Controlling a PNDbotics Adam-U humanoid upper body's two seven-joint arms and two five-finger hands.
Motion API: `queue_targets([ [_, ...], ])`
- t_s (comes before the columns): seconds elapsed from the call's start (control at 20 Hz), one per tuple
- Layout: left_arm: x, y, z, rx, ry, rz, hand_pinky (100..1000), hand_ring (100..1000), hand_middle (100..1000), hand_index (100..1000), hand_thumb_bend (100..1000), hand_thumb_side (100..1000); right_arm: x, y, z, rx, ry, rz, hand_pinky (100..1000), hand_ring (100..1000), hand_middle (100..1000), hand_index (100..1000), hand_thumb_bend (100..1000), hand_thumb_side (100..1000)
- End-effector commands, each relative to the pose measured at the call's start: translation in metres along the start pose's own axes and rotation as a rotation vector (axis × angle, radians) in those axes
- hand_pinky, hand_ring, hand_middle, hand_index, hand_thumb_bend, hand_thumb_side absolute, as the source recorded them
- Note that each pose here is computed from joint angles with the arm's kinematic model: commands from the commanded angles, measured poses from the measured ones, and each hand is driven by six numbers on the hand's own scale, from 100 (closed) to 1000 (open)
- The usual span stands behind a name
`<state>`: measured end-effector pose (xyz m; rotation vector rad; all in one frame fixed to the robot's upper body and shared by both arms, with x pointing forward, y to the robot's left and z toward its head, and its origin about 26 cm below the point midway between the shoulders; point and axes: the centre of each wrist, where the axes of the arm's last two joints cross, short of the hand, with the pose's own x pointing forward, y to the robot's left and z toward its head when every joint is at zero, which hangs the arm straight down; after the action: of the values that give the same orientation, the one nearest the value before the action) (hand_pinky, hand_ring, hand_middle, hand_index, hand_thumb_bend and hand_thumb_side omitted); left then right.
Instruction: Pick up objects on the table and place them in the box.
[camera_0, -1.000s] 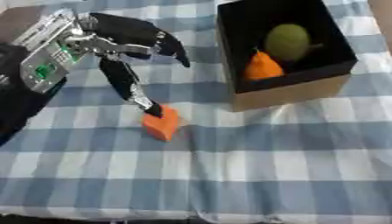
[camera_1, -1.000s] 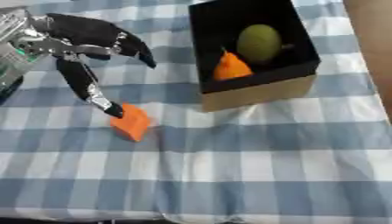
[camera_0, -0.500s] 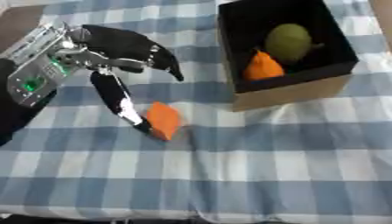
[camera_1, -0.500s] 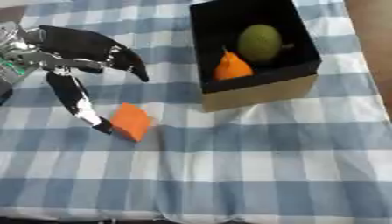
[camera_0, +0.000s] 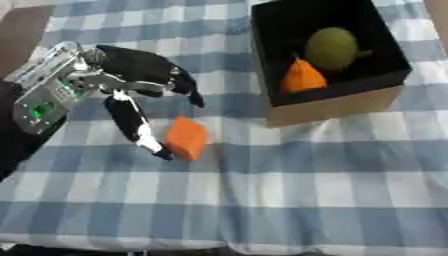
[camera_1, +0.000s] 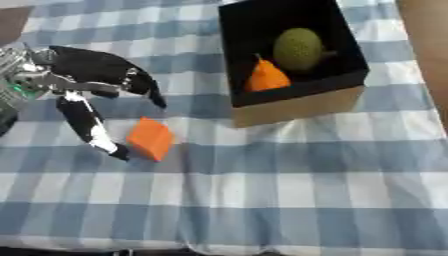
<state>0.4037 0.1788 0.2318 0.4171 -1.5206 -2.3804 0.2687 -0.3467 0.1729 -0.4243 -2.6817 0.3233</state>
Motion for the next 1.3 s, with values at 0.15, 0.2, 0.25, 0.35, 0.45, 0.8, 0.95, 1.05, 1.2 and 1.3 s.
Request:
queue_targets([
  [0.15,-0.007,-0.003,0.002,0.035,0.049,0.021,743,807,685,862,524,628,0.002,0.000,-0.004,0.013,-0.018,0.006,946,1000,369,918,100,470],
  [0.2,-0.008,-0.005,0.002,0.042,0.056,0.024,743,807,686,863,521,626,0.002,0.000,-0.004,0.013,-0.017,0.005,946,1000,368,918,100,470],
  [0.25,-0.010,-0.008,0.001,0.047,0.066,0.028,741,805,684,860,511,620,0.002,0.000,-0.004,0.014,-0.017,0.005,946,1000,368,918,100,470],
  [0.35,-0.013,-0.014,0.000,0.049,0.080,0.035,737,801,677,855,495,621,0.002,0.000,-0.004,0.014,-0.016,0.004,947,1000,367,918,100,470],
  [0.45,-0.014,-0.020,-0.002,0.042,0.084,0.040,731,795,668,849,490,626,0.002,0.001,-0.004,0.014,-0.015,0.003,948,1000,366,919,100,470],
  [0.8,-0.018,-0.035,-0.005,-0.003,0.100,0.046,718,782,654,838,470,569,0.002,0.001,-0.004,0.013,-0.016,0.000,948,1000,367,919,100,470],
  [0.95,-0.019,-0.037,-0.007,-0.006,0.096,0.053,702,759,622,813,383,513,0.002,0.001,-0.004,0.013,-0.015,-0.001,949,1000,367,920,100,470],
  [1.05,-0.018,-0.036,-0.007,0.006,0.087,0.061,689,741,601,792,318,493,0.002,0.001,-0.003,0.014,-0.015,-0.001,949,1000,366,920,100,470],
  [1.2,-0.013,-0.030,-0.004,0.051,0.064,0.072,671,715,576,765,182,453,0.002,0.001,-0.003,0.015,-0.013,0.001,949,1000,364,920,100,470],
  [1.3,-0.010,-0.024,0.002,0.085,0.052,0.075,660,697,562,752,116,446,0.002,0.001,-0.002,0.016,-0.011,0.004,949,1000,364,920,100,470],
])
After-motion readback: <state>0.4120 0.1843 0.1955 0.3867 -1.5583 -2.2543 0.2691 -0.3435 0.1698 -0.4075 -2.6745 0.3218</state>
